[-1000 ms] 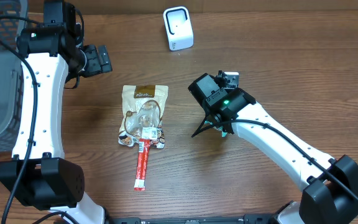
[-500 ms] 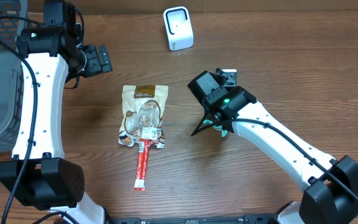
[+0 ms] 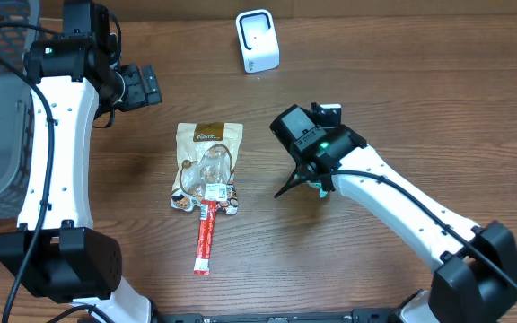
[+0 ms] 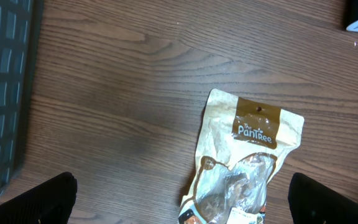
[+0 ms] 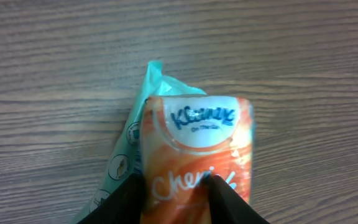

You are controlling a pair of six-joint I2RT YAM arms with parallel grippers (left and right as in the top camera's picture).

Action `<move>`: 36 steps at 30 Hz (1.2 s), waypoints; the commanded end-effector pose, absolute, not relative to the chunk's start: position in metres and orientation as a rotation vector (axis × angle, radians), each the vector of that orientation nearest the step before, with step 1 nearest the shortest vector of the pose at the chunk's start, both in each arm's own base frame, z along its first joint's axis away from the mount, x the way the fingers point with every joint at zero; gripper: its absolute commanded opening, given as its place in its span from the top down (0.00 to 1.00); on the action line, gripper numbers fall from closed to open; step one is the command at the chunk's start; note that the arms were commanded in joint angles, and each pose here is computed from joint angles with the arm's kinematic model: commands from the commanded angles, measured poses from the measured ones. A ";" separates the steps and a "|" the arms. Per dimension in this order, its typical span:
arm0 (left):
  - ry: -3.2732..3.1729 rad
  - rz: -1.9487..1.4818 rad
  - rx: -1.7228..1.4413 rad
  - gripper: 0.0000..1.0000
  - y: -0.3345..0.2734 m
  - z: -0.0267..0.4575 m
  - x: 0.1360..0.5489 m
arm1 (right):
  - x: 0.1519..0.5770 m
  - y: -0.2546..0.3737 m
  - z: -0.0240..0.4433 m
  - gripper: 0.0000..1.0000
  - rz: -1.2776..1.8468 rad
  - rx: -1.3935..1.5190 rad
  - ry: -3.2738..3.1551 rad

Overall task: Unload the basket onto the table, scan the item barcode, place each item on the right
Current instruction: 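Carry the Kleenex pack left and set it beside the beige pouch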

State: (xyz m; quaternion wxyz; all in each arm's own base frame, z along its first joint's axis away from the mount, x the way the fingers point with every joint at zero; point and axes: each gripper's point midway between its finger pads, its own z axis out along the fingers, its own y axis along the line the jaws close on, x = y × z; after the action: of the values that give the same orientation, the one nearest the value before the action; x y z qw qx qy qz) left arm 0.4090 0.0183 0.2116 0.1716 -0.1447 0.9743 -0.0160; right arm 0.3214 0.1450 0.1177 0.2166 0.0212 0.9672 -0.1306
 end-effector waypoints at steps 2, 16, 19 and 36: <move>2.752 -0.048 -0.391 0.00 0.017 0.217 0.412 | 0.320 0.157 0.103 0.75 -0.386 0.008 2.715; 2.752 -0.048 -0.391 0.00 0.017 0.217 0.412 | 0.342 0.201 0.206 0.96 0.021 0.023 2.580; 2.752 -0.048 -0.391 0.00 0.017 0.217 0.412 | 0.336 0.237 0.217 0.96 0.297 -0.026 2.601; 2.752 -0.048 -0.391 0.00 0.017 0.217 0.412 | 0.305 0.313 0.106 0.96 0.973 0.004 2.676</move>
State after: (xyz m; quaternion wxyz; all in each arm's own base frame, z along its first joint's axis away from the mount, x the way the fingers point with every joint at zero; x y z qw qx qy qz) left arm 0.4091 0.0183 0.2116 0.1718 -0.1449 0.9743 -0.0160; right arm 0.3175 0.3087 0.1297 0.1804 -0.0219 0.9337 0.3085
